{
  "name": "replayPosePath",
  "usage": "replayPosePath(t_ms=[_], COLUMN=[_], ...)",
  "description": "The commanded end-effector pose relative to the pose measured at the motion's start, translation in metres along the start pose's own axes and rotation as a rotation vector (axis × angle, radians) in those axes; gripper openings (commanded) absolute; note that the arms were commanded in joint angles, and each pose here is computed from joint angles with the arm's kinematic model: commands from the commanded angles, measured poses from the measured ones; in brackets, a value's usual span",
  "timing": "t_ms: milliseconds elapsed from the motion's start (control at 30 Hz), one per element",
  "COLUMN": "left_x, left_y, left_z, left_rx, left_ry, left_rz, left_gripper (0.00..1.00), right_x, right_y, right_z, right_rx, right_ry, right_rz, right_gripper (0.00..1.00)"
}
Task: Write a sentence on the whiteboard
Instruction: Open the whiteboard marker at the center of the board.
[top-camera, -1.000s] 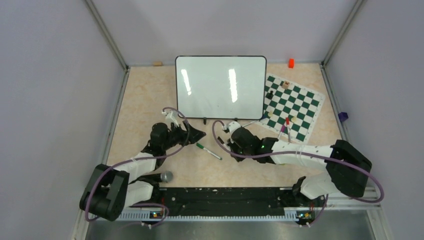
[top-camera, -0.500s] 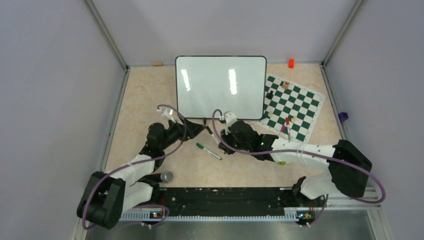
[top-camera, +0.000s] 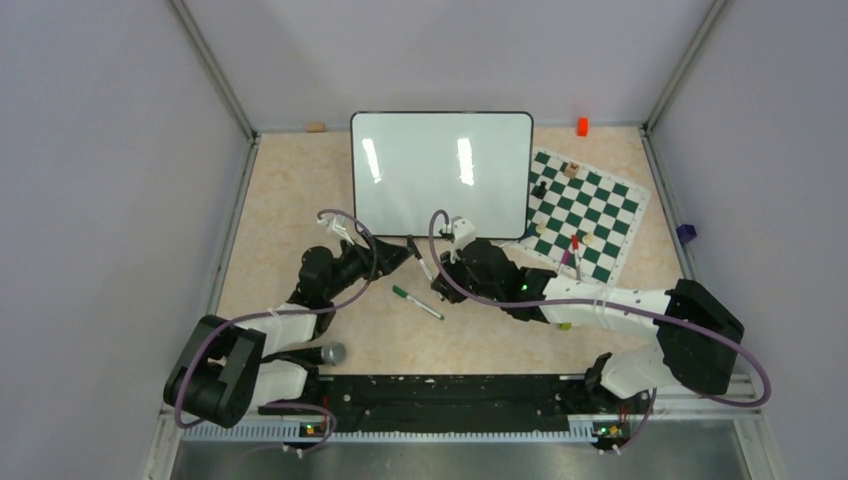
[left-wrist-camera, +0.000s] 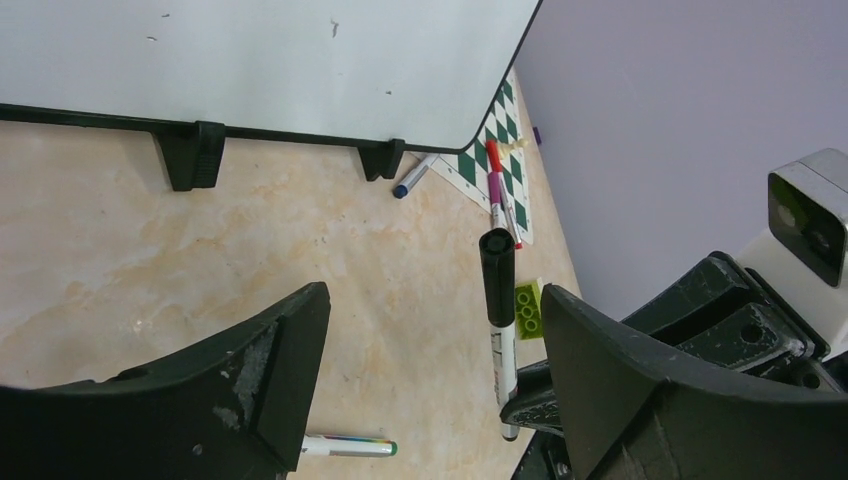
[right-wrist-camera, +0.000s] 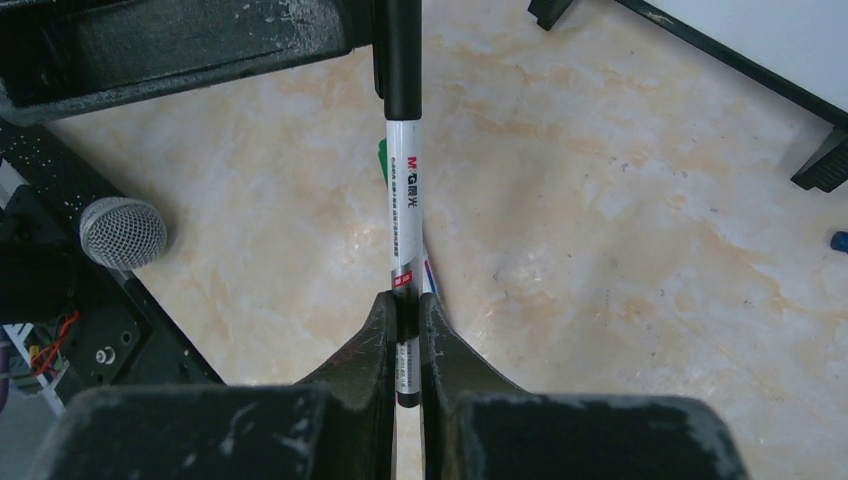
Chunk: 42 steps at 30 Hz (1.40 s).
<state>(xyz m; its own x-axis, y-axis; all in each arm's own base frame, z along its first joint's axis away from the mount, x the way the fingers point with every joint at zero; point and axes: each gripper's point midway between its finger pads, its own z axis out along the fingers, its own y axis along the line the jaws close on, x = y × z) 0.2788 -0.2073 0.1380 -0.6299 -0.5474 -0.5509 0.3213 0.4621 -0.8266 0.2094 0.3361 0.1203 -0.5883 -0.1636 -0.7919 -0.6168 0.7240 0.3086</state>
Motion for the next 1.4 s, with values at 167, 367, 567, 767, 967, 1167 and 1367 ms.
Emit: replayPosePath(t_ms=[167,367,567,767,967,1167,1367], left_x=[-0.004,0.0,-0.001,0.0,0.001,-0.014,-0.034], left_y=[-0.019,-0.028,-0.035,-0.04,-0.034,-0.005,-0.022], left_z=[0.004,0.006,0.002,-0.002,-0.011,-0.021,-0.031], left_rx=[0.088,0.133,0.156,0.17,0.105,-0.103,-0.067], left_ry=[0.009,0.046,0.044,0.056,0.051,-0.01,-0.121], left_rz=[0.015,0.003,-0.001,0.006,0.048,0.115,0.137], left_gripper=[0.8,0.66,0.61,0.22,0.04,0.0,0.0], right_x=[-0.029,-0.02,-0.011,-0.015,-0.021,-0.033,-0.059], right_y=[0.031,0.041,0.05,0.062,0.069,0.067,0.069], right_z=[-0.004,0.003,0.012,0.018,0.025,0.039,0.03], right_rx=[-0.126,-0.171,-0.21,-0.253,-0.277,-0.266,-0.322], right_ry=[-0.099,-0.036,-0.004,-0.012,-0.018,-0.108,-0.301], right_rz=[0.054,0.054,0.076,0.082,0.083,0.123,0.289], right_gripper=[0.0,0.0,0.0,0.0,0.0,0.58,0.62])
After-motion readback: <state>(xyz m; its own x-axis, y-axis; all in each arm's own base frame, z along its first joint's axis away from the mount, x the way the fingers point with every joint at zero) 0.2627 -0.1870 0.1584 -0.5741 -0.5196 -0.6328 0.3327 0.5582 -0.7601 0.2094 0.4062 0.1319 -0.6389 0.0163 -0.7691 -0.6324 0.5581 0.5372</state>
